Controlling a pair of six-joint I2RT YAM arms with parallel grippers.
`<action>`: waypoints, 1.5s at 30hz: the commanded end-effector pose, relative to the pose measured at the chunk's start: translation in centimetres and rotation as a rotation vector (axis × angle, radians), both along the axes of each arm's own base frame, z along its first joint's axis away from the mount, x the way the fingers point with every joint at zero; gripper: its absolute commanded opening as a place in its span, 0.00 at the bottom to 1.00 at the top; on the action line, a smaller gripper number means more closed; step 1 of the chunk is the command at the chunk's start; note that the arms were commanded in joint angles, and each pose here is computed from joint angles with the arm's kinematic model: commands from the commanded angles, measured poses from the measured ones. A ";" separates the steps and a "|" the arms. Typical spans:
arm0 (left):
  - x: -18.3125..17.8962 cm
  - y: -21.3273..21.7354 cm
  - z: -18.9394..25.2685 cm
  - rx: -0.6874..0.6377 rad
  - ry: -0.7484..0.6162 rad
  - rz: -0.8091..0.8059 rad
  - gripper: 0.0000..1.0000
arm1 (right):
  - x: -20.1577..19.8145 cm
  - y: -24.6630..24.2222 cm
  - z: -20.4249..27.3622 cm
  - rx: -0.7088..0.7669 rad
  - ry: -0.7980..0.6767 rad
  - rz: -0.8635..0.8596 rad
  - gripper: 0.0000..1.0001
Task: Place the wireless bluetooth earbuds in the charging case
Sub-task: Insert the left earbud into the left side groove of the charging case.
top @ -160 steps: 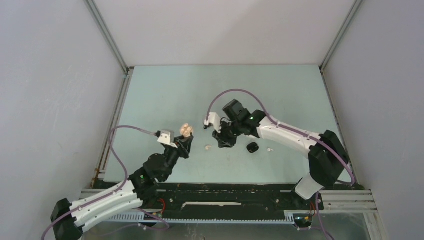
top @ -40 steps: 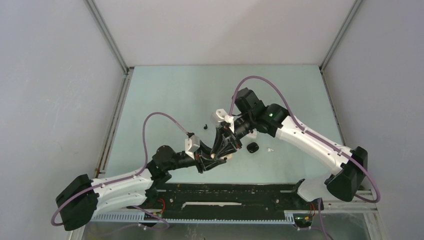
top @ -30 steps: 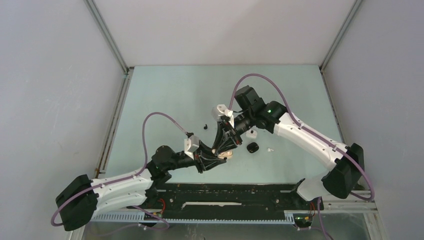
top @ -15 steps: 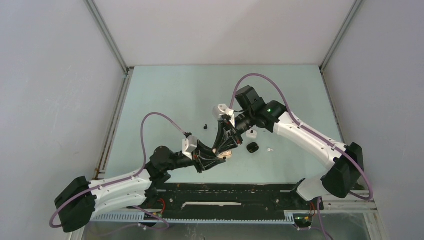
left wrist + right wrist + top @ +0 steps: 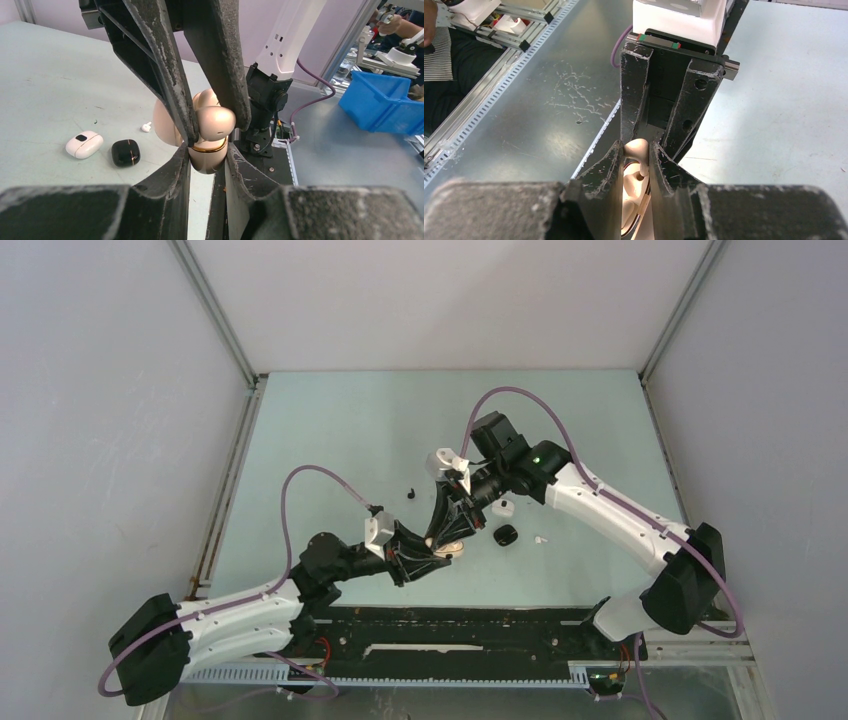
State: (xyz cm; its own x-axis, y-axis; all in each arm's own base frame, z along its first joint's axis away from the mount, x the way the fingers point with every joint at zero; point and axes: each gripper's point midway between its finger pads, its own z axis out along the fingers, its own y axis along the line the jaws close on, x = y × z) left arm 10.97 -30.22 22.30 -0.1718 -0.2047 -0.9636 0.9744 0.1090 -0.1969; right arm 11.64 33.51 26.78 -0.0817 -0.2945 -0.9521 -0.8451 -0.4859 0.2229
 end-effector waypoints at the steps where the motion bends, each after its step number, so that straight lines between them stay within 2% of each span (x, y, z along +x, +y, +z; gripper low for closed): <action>1: 0.0 0.3 2.2 -0.074 -0.050 0.014 0.00 | -0.5 -0.3 0.1 0.006 0.029 0.025 0.03; 34: -0.1 0.9 2.9 -0.099 -0.070 0.027 0.00 | 0.6 0.4 -2.7 -0.068 -0.038 -0.009 0.08; 45: -0.1 1.2 2.7 -0.102 -0.074 0.039 0.00 | 1.1 0.0 -2.4 -0.057 -0.047 -0.023 0.20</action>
State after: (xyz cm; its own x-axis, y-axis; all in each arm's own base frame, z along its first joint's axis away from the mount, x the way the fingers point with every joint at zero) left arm 11.07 -29.56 21.11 -0.1875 -0.1885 -0.9640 0.9657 0.1440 -0.2161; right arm 11.89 33.74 25.00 -0.0595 -0.3274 -0.9430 -0.8473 -0.4829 0.2212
